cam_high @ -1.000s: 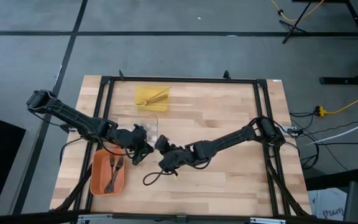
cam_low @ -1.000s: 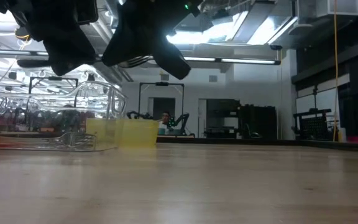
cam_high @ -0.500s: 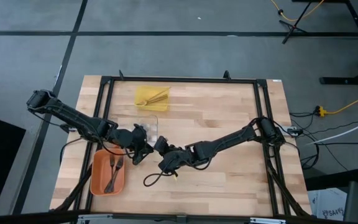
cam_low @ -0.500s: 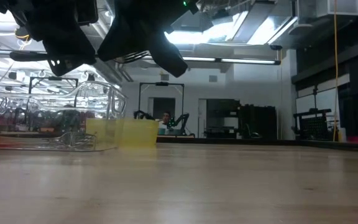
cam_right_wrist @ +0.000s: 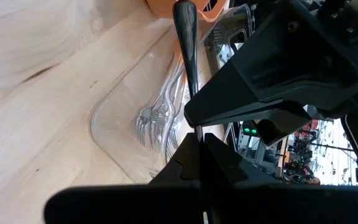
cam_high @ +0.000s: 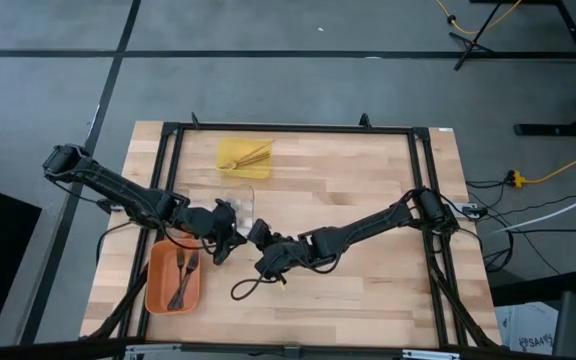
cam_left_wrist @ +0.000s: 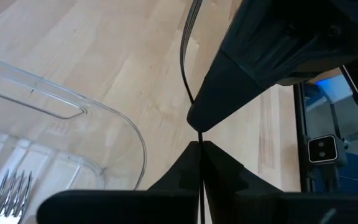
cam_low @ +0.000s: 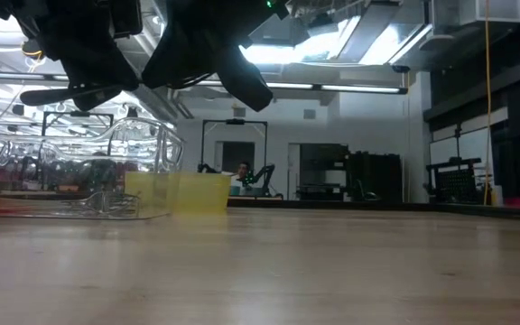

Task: Sort silverware by color (type)
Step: Put the black fork into the orange bin

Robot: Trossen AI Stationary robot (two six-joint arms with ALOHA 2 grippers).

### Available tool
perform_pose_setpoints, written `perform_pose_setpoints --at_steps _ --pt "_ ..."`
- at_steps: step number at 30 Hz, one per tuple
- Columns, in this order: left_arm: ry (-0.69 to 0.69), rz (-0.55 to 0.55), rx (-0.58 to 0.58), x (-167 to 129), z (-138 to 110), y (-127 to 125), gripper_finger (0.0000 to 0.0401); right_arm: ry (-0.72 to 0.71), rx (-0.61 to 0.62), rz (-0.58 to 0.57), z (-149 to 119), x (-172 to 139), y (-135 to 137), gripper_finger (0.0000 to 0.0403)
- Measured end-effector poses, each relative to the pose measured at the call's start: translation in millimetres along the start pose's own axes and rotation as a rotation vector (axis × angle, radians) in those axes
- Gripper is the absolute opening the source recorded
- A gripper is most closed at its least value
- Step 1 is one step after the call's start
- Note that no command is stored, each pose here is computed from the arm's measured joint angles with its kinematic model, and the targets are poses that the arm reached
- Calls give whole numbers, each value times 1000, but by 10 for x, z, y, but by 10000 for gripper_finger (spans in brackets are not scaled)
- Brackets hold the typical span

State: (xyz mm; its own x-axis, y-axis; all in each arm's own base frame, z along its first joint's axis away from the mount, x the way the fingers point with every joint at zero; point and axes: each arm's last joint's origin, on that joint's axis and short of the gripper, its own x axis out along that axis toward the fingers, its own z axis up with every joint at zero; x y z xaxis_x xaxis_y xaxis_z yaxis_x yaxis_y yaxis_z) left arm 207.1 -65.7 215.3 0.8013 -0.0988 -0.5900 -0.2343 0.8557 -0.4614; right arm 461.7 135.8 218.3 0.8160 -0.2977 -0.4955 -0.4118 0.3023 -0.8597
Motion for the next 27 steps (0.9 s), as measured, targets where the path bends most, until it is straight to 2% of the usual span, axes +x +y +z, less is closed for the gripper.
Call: perform_pose_setpoints --at_steps 16,27 --pt "-1 -1 0 0 1 -1 1 0 1 0 0 0 0 9" --pt "-4 1 0 -7 3 0 0 24 1 -16 5 -9 1 79"
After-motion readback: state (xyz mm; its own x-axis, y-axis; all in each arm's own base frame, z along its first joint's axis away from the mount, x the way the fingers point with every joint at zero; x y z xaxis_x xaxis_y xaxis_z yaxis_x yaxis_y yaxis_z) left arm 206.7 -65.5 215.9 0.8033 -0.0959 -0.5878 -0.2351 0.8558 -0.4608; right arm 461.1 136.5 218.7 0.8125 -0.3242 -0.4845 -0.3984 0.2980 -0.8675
